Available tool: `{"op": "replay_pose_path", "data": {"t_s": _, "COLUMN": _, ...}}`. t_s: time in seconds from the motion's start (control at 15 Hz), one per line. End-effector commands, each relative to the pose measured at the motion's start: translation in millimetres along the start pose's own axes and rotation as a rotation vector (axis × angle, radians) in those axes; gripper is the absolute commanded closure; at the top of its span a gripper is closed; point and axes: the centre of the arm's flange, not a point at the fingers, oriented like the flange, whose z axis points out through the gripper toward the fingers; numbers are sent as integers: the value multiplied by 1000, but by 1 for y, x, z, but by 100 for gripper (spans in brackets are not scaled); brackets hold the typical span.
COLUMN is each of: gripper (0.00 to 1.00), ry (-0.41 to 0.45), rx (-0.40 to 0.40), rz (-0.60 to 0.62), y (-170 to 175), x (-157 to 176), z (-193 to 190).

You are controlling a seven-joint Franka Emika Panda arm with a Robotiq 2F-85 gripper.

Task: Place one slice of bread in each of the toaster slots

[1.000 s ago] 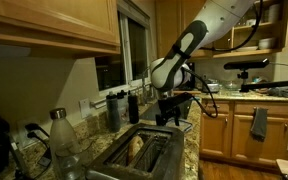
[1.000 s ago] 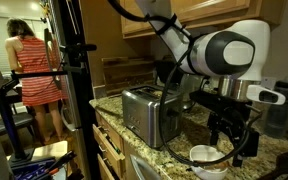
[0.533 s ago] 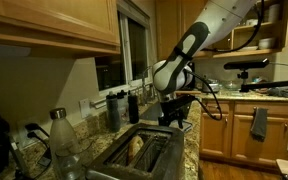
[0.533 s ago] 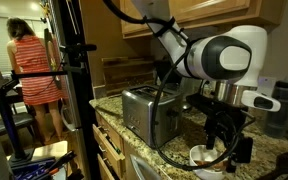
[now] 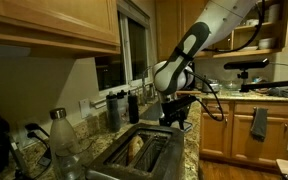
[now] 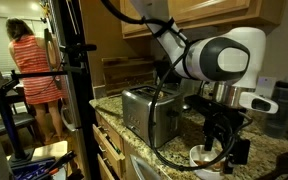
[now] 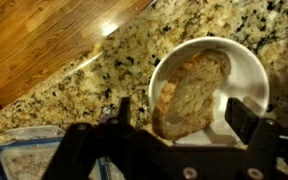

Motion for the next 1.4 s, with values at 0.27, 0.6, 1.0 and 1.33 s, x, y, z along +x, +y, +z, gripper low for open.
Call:
{"op": "replay_pose_path", "data": {"t_s": 0.27, "gripper": 61, "ry": 12, "rx": 12, "rz": 14, "y": 3, "x": -22, "z": -11}}
{"op": "replay_pose_path", "data": {"t_s": 0.6, "gripper": 90, "ry": 16, "rx": 15, "rz": 13, "y": 3, "x": -22, "z": -12}}
{"op": "replay_pose_path", "data": {"t_s": 1.0, "gripper": 95, "ry": 39, "rx": 25, "rz": 3, "y": -1, "x": -22, "z": -22}}
{"op": "replay_pose_path", "data": {"t_s": 1.33, "gripper": 91, "ry": 72, "rx": 25, "rz": -15, "y": -7, "x": -18, "z": -29}}
